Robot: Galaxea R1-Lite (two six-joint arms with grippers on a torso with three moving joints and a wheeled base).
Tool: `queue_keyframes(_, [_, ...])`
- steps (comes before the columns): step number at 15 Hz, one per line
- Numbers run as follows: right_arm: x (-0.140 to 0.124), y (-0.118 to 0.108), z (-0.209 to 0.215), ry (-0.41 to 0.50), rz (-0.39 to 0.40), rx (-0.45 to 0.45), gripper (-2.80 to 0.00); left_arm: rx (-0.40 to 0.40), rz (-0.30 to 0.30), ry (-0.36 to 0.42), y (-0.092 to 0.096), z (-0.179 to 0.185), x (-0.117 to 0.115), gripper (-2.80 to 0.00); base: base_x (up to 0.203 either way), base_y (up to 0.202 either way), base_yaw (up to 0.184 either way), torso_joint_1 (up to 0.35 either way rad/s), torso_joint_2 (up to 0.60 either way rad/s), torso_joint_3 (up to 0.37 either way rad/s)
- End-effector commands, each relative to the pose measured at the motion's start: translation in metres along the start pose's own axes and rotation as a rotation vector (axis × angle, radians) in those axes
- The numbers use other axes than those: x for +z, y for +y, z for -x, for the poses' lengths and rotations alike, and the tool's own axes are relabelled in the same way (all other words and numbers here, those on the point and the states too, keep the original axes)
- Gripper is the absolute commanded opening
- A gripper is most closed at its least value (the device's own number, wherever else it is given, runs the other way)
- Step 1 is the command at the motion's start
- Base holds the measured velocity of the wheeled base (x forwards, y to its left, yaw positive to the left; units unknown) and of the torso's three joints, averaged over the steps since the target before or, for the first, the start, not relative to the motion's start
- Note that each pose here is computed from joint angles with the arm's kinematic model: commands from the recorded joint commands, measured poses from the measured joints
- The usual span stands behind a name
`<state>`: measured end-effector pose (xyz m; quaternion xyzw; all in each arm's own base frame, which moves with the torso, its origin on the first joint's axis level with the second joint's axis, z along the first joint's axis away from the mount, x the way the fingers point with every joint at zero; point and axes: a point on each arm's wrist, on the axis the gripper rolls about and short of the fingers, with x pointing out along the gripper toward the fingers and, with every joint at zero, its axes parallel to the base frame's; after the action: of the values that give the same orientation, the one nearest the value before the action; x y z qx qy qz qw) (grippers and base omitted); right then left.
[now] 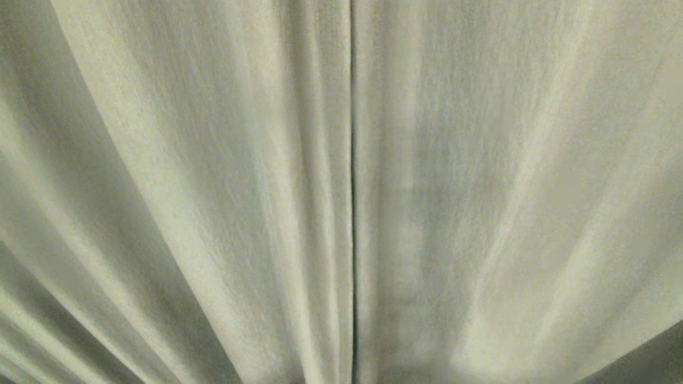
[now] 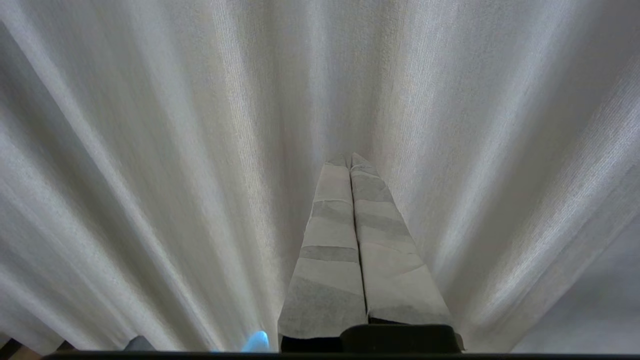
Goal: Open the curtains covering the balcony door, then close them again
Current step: Pull the outer curtains open on both sides
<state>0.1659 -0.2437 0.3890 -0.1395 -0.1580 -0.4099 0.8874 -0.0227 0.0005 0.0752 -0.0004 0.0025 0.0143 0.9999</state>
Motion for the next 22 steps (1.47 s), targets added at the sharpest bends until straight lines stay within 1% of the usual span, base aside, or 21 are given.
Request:
queue_keyframes(1, [-0.017,-0.02,-0.016,0.024,0.019,-0.049,-2.8,0.001,0.001,-0.001,0.0,0.0,0.0,-2.8,0.0,0.0,0.0,0.0,0.0,0.0])
queue_keyframes(6, [-0.035,-0.058,-0.034,0.035,0.054,-0.115,-2.8,0.001,0.001,-0.001,0.0,0.0,0.0,-2.8,0.0,0.0,0.0,0.0,0.0,0.0])
queue_keyframes(12, [-0.059,-0.088,-0.048,0.056,0.074,-0.174,-2.8,0.001,0.001,-0.001,0.0,0.0,0.0,-2.8,0.0,0.0,0.0,0.0,0.0,0.0])
queue_keyframes(22, [-0.085,-0.132,-0.061,0.061,0.11,-0.258,-2.8,0.001,0.001,-0.001,0.0,0.0,0.0,-2.8,0.0,0.0,0.0,0.0,0.0,0.0])
